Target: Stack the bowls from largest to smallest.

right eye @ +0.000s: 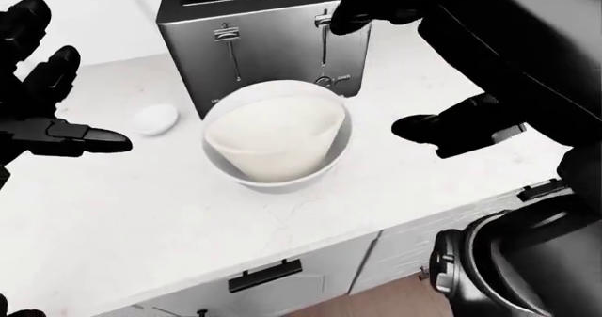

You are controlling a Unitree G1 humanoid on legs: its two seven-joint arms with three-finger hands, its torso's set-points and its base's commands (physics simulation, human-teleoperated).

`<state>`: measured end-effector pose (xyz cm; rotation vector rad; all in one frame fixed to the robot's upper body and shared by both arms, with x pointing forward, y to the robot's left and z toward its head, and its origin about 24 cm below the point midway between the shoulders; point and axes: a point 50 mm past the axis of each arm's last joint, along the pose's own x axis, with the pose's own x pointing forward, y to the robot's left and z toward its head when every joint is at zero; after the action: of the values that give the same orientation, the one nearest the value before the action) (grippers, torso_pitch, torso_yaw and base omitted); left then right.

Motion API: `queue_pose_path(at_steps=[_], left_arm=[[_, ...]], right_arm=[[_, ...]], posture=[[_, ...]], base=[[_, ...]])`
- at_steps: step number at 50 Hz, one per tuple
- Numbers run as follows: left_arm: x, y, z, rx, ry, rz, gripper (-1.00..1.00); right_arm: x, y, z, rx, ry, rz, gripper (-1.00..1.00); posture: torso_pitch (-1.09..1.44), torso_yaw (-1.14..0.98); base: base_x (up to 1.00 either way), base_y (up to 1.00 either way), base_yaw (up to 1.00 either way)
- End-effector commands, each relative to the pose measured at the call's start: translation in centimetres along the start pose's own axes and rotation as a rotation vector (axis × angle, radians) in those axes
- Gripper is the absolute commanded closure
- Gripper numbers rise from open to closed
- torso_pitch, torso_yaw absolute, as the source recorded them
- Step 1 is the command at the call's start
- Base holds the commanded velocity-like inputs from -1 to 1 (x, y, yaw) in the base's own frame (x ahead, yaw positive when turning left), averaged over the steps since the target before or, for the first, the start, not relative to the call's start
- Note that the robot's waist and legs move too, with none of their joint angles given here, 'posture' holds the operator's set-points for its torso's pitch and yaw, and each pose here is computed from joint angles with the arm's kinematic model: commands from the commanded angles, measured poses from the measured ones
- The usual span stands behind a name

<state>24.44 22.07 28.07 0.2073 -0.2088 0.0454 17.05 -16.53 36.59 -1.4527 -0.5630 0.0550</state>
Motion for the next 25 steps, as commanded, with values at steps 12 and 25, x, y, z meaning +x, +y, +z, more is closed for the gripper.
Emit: queue_pose_path(at_steps=[12, 25], left_arm=[[2.9, 0.3, 0.8, 0.091, -0.018, 0.031, -1.0], [8.1, -1.3, 0.4, 0.231, 0.043, -0.051, -1.0]], right_arm=[[-1.0, 0.1, -4.4, 0.046, 0.092, -0.049, -1.0], [-1.8, 1.8, -5.4, 0.069, 0.113, -0.034, -1.0]], posture=[[0.0, 0.0], [0.0, 0.0]], base=[[0.0, 0.0, 0.0], [0.0, 0.0, 0.0]])
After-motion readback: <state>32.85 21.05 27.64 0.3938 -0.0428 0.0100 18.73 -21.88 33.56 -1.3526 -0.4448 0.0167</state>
